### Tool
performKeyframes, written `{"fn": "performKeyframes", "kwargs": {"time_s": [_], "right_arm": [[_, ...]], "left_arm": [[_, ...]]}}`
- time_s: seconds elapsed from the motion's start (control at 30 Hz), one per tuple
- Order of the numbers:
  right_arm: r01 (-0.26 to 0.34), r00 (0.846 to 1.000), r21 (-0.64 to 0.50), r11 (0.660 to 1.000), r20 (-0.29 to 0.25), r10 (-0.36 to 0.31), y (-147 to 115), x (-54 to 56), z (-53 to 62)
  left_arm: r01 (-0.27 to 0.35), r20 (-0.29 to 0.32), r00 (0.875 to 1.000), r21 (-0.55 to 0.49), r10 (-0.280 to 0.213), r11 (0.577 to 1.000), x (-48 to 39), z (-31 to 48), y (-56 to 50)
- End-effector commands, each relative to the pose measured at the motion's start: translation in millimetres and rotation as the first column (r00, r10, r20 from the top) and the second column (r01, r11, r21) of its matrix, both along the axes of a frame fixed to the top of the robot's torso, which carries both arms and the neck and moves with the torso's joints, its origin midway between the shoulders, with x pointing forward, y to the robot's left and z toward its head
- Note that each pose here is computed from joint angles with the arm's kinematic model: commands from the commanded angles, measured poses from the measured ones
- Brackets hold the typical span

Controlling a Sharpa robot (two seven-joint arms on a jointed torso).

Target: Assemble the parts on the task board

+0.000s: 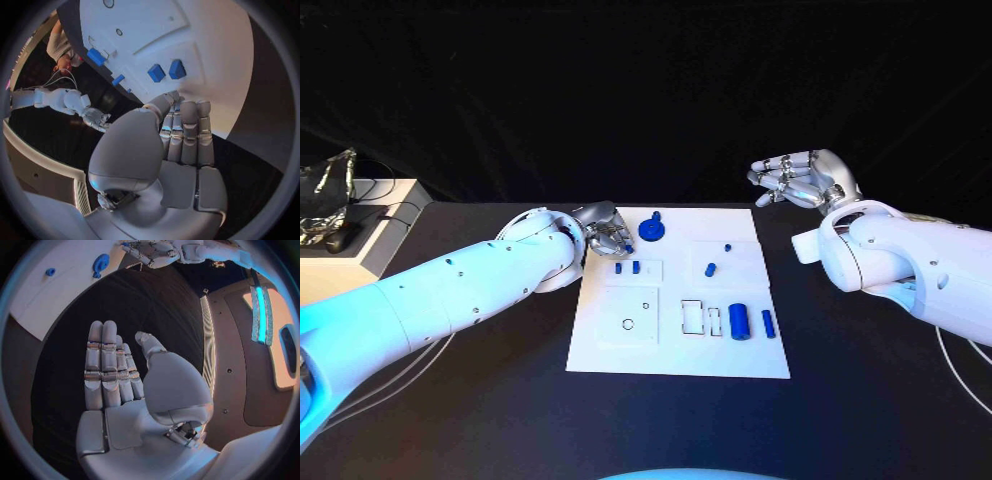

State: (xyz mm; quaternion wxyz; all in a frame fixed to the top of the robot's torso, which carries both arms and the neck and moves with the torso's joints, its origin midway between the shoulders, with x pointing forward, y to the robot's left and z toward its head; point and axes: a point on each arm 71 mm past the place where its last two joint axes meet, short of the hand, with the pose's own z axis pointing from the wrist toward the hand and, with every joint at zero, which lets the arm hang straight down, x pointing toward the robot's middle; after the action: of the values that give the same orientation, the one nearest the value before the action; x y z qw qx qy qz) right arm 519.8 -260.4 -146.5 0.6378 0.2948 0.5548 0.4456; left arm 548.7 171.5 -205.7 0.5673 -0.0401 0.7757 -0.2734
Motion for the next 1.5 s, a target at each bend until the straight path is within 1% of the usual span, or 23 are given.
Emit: {"fn": "performKeyframes", "kwargs": {"time_s": [0.03,0.23,0.5,0.77,1.07,1.33,1.5], "right_arm": [[-0.020,1.000,0.000,1.000,0.005,0.020,2.0,-0.6,0.3],[-0.019,1.000,0.000,1.000,0.004,0.019,1.7,-0.7,0.3],[-0.020,1.000,0.001,1.000,0.005,0.020,1.8,-0.9,0.3],[-0.020,1.000,0.000,1.000,0.005,0.020,1.5,-0.9,0.4],[-0.020,1.000,0.000,1.000,0.005,0.020,1.7,-0.7,0.3],[-0.021,1.000,0.000,1.000,0.004,0.021,1.9,-0.6,0.2],[-0.021,1.000,0.000,1.000,0.003,0.021,1.9,-0.6,0.1]], "left_arm": [[0.005,0.008,1.000,0.007,-0.005,1.000,0.4,0.7,-2.7],[0.001,0.011,1.000,0.014,-0.001,1.000,1.5,0.1,-2.8],[0.005,0.009,1.000,0.017,-0.006,1.000,2.4,-0.9,-6.1],[-0.002,0.014,1.000,0.019,0.002,1.000,3.3,-1.0,-5.8],[0.000,0.009,1.000,0.022,-0.001,1.000,3.8,-2.0,-7.3],[0.006,0.000,1.000,0.029,-0.006,1.000,3.8,-6.1,-9.5],[0.011,-0.005,1.000,0.028,-0.011,1.000,3.0,-7.4,-10.7]]}}
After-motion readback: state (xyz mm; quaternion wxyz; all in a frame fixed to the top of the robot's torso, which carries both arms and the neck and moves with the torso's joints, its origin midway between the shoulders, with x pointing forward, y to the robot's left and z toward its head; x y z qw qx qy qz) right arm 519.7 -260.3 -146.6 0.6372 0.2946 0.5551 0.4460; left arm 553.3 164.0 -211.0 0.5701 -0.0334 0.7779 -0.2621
